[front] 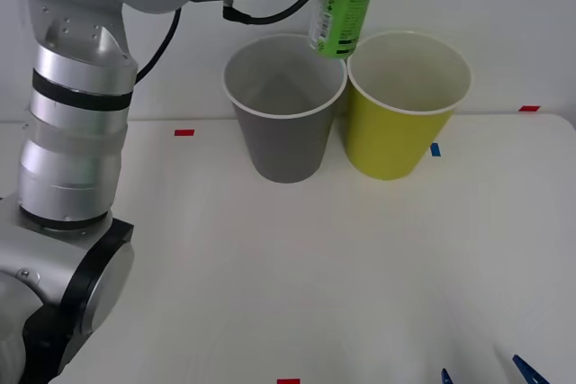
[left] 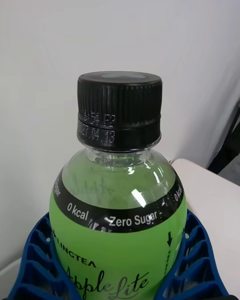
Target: Put cans in the gray bin and PET bottles in the light green bin.
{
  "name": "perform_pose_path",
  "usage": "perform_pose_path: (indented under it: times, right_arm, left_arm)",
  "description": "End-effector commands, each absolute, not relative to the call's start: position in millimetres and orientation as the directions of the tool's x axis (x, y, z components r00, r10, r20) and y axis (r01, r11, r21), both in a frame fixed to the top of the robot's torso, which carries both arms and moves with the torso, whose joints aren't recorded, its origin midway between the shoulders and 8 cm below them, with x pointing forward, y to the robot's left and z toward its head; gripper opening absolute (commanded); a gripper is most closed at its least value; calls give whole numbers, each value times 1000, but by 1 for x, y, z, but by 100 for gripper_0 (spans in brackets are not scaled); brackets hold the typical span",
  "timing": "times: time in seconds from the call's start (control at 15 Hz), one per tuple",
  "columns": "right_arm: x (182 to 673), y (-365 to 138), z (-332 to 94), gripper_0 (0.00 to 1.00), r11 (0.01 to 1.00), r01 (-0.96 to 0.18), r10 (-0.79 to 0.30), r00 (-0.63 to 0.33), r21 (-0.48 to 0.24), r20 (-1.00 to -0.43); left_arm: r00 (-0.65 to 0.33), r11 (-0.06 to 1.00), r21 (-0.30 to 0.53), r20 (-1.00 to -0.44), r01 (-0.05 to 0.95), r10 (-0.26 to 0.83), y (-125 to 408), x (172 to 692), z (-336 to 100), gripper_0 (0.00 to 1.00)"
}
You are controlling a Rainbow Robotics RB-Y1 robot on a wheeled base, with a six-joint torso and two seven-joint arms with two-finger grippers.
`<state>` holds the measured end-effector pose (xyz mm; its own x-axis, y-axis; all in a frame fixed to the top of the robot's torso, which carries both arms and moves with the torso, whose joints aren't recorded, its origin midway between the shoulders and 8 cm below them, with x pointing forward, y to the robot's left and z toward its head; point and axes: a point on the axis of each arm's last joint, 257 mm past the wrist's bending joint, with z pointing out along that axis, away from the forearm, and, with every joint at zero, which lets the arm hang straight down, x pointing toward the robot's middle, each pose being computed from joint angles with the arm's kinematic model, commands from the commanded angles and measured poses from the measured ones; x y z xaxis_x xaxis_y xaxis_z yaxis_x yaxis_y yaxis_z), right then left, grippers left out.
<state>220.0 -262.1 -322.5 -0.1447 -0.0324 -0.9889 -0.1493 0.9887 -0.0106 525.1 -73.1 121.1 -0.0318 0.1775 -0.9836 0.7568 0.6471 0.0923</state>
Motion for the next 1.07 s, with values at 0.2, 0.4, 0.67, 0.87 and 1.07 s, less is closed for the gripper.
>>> perform_pose_path:
  times: [0.2, 0.4, 0.67, 0.87, 1.07]
  right_arm:
    - [220, -262, -322, 100, 989, -149, -32, -145, -11, -989]
    - [220, -262, -322, 100, 989, -149, -32, -145, -11, -989]
    - [220, -262, -322, 100, 989, -149, -32, -145, -11, -989]
    - [220, -262, -322, 100, 989, -149, -32, -145, -11, -989]
    - [220, -262, -322, 100, 989, -149, -32, -145, -11, -989]
  left_arm:
    - [57, 623, 103, -994, 776, 93, -146, 543, 135, 0]
    - [69, 630, 102, -995, 770, 78, -162, 555, 135, 0]
    - [133, 645, 147, -989, 750, 70, -178, 571, 122, 0]
    - [119, 637, 119, -992, 761, 44, -190, 565, 122, 0]
    - [126, 641, 113, -992, 759, 24, -200, 570, 112, 0]
